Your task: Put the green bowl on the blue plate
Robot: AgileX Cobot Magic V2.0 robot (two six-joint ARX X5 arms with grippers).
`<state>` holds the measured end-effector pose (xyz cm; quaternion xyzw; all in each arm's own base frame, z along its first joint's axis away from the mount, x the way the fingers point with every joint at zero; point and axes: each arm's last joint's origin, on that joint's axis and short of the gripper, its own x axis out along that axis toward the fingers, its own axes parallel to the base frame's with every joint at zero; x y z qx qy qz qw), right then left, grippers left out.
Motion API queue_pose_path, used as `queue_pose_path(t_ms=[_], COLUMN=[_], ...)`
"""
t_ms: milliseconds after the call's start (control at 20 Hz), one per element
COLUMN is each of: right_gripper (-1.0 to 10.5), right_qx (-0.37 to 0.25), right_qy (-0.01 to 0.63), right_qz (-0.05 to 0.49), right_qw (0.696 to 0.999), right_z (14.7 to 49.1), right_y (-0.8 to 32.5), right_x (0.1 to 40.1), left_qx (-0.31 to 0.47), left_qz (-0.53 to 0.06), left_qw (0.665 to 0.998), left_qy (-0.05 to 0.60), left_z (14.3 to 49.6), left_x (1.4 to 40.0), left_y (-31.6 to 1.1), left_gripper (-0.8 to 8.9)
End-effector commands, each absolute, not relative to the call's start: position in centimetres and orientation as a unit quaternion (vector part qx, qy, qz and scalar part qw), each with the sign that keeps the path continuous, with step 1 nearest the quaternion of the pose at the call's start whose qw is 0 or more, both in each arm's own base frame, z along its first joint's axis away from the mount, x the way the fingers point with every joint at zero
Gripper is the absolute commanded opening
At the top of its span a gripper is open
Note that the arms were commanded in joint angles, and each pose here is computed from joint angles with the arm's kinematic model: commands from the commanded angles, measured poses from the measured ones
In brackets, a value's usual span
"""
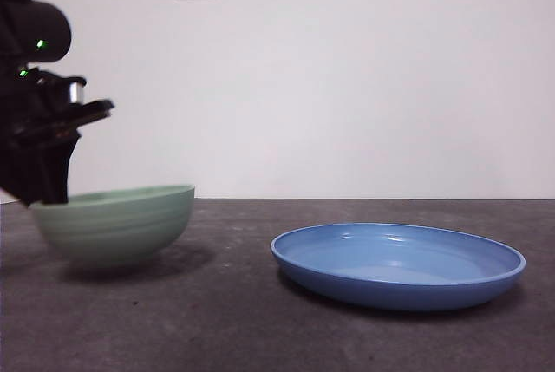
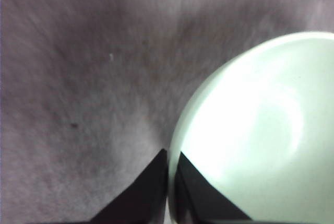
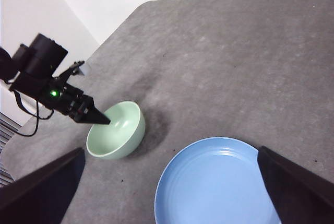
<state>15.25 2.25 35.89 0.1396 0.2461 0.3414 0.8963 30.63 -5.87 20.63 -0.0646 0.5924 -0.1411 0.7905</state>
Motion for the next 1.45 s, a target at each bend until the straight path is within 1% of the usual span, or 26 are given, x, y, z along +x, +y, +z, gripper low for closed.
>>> queue_pose_path(t_ms=[50, 150, 250, 350, 600, 800, 950, 1050, 1200, 1450], right_gripper=[6.4, 6.4, 6.4, 6.4, 6.4, 6.4, 6.4, 6.4, 6.4, 6.4], right_qx=[0.134, 0.134, 0.134, 0.134, 0.134, 0.133, 0.133, 0.133, 0.133, 0.132], right_qy=[0.237, 0.238, 0.238, 0.237, 0.237, 0.237, 0.237, 0.237, 0.237, 0.237], right_qz=[0.346, 0.346, 0.346, 0.346, 0.346, 0.346, 0.346, 0.346, 0.346, 0.346], right_qw=[0.898, 0.898, 0.898, 0.898, 0.898, 0.898, 0.898, 0.898, 0.898, 0.898], right_z=[36.5, 36.5, 36.5, 36.5, 36.5, 36.5, 36.5, 36.5, 36.5, 36.5], right_y=[2.3, 2.3, 2.3, 2.3, 2.3, 2.3, 2.3, 2.3, 2.3, 2.3], right_x=[15.3, 15.3, 15.3, 15.3, 15.3, 15.3, 15.3, 15.3, 15.3, 15.3], left_qx=[-0.062, -0.042, -0.021, -0.009, 0.036, 0.064, 0.081, 0.086, 0.094, 0.126], left_qz=[-0.147, -0.153, -0.181, -0.202, -0.255, -0.279, -0.293, -0.296, -0.299, -0.291], left_qw=[0.797, 0.802, 0.805, 0.799, 0.771, 0.747, 0.736, 0.731, 0.723, 0.731], left_qy=[0.583, 0.575, 0.565, 0.566, 0.583, 0.6, 0.606, 0.609, 0.615, 0.604], left_z=[22.9, 25.2, 27.0, 27.6, 26.0, 24.1, 22.8, 22.1, 21.4, 21.4], left_x=[31.7, 31.8, 32.1, 32.7, 34.0, 34.4, 34.3, 34.3, 33.9, 33.4], left_y=[-7.5, -9.5, -12.0, -14.6, -22.0, -26.6, -28.9, -29.7, -30.4, -30.9], left_gripper=[0.14, 0.14, 0.14, 0.14, 0.14, 0.14, 0.14, 0.14, 0.14, 0.14])
